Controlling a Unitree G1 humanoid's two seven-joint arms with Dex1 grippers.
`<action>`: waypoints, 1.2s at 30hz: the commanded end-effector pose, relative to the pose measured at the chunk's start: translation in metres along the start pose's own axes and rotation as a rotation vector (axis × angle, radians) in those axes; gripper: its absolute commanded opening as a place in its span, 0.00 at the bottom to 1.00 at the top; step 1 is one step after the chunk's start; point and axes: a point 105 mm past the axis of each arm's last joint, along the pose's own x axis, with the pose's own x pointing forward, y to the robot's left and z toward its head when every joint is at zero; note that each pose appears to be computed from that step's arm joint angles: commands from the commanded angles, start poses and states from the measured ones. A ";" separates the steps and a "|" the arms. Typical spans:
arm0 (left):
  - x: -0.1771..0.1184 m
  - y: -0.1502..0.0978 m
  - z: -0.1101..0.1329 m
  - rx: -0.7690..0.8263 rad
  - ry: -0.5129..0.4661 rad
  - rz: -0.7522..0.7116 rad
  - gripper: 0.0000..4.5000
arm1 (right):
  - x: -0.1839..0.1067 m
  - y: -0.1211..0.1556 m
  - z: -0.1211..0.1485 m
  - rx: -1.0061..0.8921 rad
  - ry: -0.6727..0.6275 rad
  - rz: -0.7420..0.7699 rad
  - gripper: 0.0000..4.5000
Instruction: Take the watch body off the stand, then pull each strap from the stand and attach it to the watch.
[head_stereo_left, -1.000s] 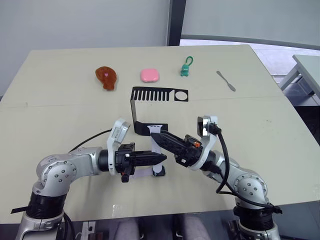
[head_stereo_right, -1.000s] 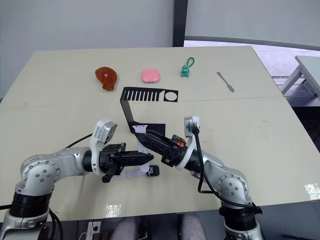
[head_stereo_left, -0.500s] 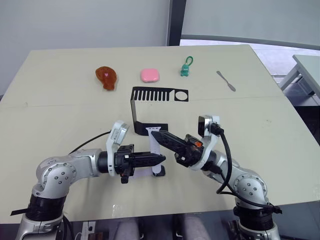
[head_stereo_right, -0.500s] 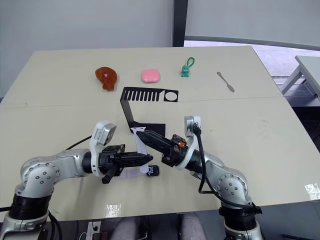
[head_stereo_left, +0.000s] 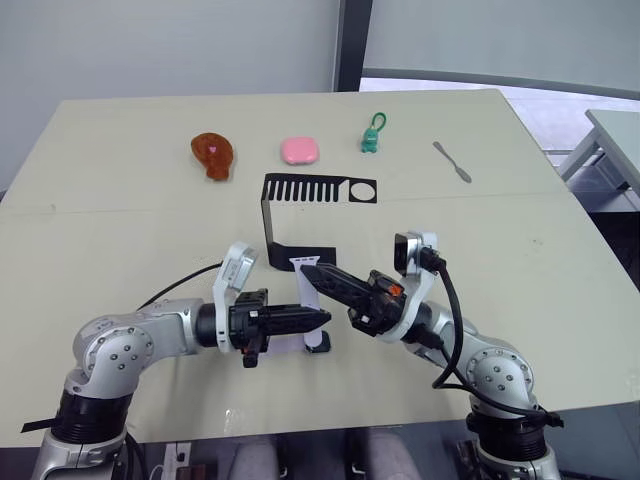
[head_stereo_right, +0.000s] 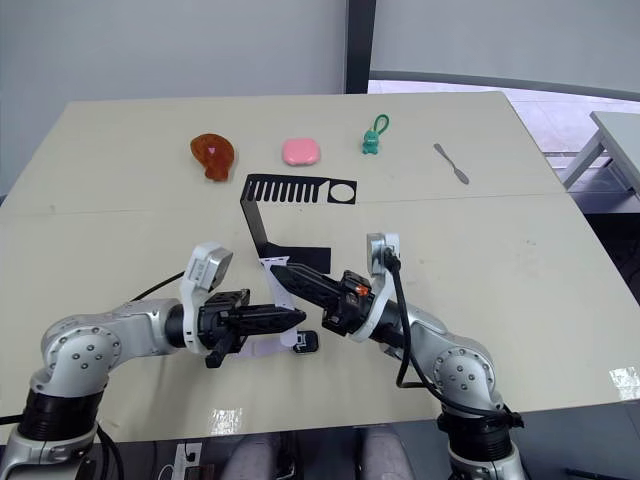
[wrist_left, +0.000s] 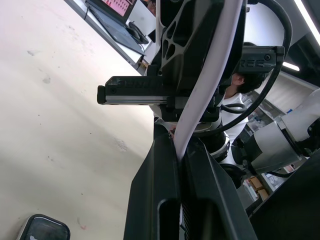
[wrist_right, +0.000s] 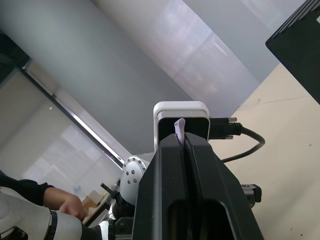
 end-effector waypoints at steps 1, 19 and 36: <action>0.000 -0.011 0.005 0.104 -0.010 -0.027 0.00 | 0.002 0.008 0.002 -0.009 0.002 0.055 0.01; -0.108 0.017 -0.009 0.784 0.312 0.346 0.99 | -0.100 0.005 0.048 -0.663 0.244 -0.297 0.00; -0.022 0.032 -0.036 0.826 0.382 0.250 0.99 | -0.132 0.007 0.041 -0.727 0.331 -0.386 0.00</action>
